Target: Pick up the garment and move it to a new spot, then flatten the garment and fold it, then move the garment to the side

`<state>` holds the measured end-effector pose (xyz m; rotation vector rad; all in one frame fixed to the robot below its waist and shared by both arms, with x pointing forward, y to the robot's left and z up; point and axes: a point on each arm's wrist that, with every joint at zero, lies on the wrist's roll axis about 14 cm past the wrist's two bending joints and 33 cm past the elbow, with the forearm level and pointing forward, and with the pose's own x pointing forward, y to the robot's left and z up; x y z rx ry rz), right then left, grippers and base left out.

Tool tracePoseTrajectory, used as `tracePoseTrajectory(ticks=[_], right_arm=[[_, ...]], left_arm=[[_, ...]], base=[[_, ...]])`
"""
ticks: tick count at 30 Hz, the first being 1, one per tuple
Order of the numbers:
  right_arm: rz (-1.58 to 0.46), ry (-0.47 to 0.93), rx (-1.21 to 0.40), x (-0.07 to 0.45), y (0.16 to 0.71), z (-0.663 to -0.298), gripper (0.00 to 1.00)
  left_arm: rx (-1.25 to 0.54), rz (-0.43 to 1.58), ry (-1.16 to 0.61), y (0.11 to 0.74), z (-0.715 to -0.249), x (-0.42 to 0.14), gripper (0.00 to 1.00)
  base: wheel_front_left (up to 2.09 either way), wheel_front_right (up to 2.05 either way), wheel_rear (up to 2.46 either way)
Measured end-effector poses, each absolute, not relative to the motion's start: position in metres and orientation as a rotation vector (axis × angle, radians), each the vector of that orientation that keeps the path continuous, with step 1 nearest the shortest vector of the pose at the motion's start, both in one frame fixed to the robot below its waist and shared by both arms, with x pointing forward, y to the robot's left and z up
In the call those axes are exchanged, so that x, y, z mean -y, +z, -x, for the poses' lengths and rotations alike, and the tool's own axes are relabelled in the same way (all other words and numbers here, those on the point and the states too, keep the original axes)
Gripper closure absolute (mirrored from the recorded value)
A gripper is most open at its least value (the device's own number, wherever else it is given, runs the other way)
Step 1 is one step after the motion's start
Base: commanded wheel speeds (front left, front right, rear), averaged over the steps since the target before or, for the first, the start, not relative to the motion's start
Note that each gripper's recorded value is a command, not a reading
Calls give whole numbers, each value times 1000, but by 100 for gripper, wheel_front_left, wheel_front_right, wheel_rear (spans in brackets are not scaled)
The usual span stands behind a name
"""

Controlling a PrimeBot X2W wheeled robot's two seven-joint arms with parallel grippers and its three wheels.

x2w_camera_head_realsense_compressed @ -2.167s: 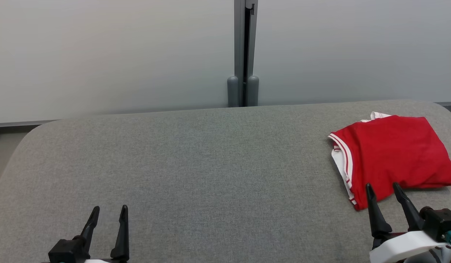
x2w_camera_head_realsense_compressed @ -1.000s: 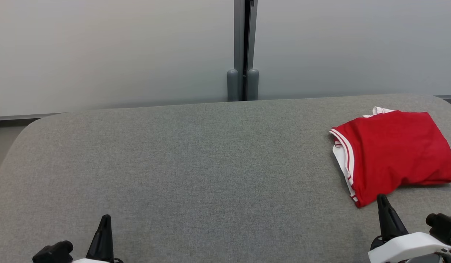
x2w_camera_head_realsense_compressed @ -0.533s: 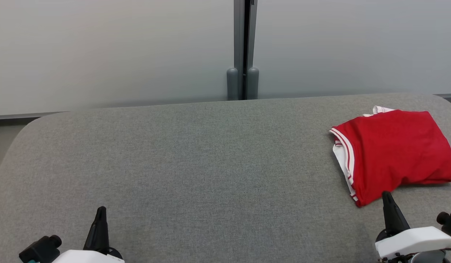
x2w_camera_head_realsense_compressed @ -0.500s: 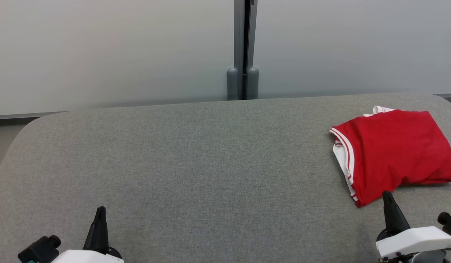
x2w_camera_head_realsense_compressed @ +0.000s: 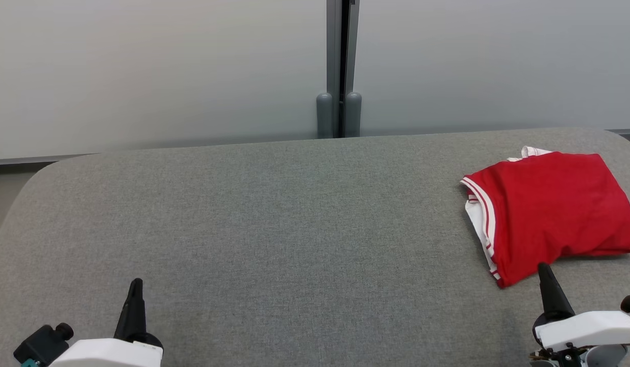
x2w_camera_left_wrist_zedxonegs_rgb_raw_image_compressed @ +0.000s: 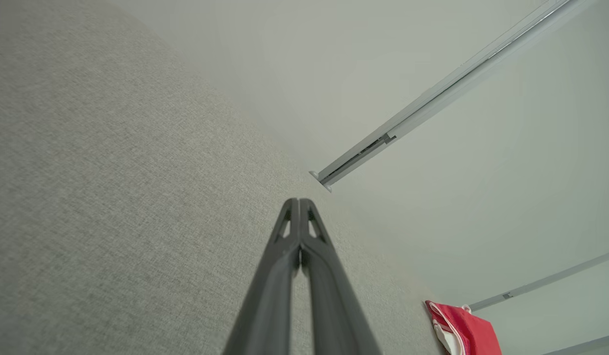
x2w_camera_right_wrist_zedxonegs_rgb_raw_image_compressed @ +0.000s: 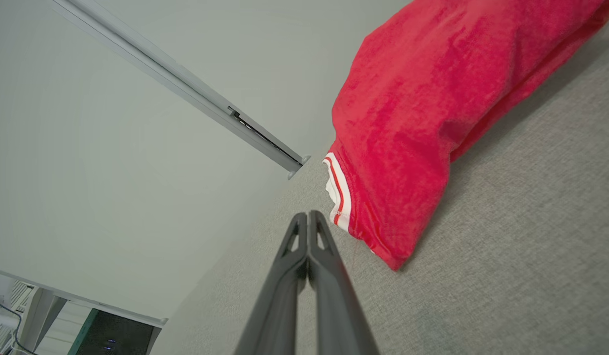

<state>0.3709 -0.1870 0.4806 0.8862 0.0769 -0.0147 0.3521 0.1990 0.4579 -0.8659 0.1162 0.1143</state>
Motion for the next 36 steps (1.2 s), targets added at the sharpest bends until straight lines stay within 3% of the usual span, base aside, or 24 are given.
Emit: tracePoseTrajectory(ticks=[36], right_arm=[[-1257, -33, -51, 194, 492, -380, 100]], left_arm=[[-71, 1250, 87, 479, -371, -200, 100]], base=[[0, 0, 0]])
